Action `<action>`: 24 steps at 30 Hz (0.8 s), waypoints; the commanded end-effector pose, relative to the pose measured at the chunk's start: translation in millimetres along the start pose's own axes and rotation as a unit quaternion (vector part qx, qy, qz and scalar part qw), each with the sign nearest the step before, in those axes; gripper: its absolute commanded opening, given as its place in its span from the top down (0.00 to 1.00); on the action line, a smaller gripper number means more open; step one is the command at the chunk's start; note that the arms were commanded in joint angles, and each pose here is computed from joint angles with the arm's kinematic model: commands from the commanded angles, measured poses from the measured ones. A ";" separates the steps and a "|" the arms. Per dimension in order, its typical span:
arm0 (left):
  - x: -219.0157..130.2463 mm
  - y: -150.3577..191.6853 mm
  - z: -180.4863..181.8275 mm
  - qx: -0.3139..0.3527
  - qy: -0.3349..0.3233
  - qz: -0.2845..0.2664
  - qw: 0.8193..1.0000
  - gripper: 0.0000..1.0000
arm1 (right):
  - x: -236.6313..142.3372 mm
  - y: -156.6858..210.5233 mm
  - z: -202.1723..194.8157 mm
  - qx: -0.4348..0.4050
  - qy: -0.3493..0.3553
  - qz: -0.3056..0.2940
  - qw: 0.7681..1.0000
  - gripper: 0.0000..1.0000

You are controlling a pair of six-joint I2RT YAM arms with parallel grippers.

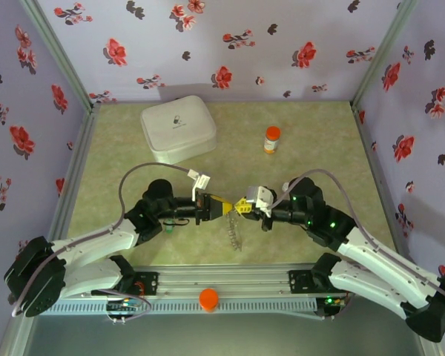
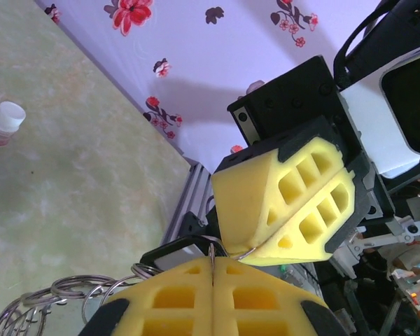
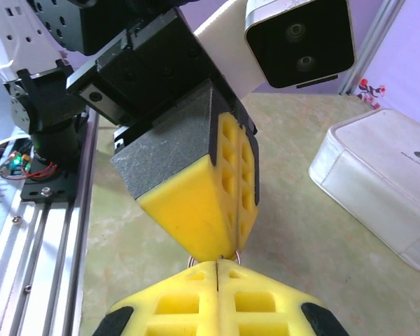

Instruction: Put the keys on the keyring

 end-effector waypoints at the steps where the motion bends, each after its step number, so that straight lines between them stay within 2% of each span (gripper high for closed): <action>1: -5.0 -24.6 -8.9 0.031 0.023 -0.064 0.997 1.00 | -2.2 14.1 12.5 0.041 -0.053 0.038 0.997 1.00; 7: -5.0 -25.8 -8.0 0.034 0.033 -0.079 0.996 1.00 | -0.7 17.1 15.1 0.063 -0.069 0.042 0.995 1.00; 13: -4.8 -26.0 -5.6 0.039 0.028 -0.081 0.996 1.00 | 2.6 9.5 12.8 0.082 -0.069 0.006 0.994 1.00; 15: -5.1 -25.6 -5.2 0.043 0.026 -0.081 0.995 1.00 | 3.4 9.2 8.9 0.079 -0.052 -0.001 0.996 1.00; 20: -12.6 -25.9 -2.8 0.079 -0.009 -0.100 0.992 1.00 | -5.7 2.3 -8.0 0.038 0.044 -0.042 0.997 1.00; 24: -14.2 -27.5 0.9 0.079 -0.032 -0.101 0.991 1.00 | -8.4 -7.3 -12.7 0.015 0.069 -0.071 0.995 1.00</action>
Point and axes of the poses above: each hand's point on the last joint's axis, 136 mm out from that joint toward the fingers, its own x axis out along the fingers, its own z axis along the line the jaws close on, y = z × x, the point moved 6 cm from there along -x, back along the fingers, and after that the axes turned 14 degrees about x, right-handed, at the moved point
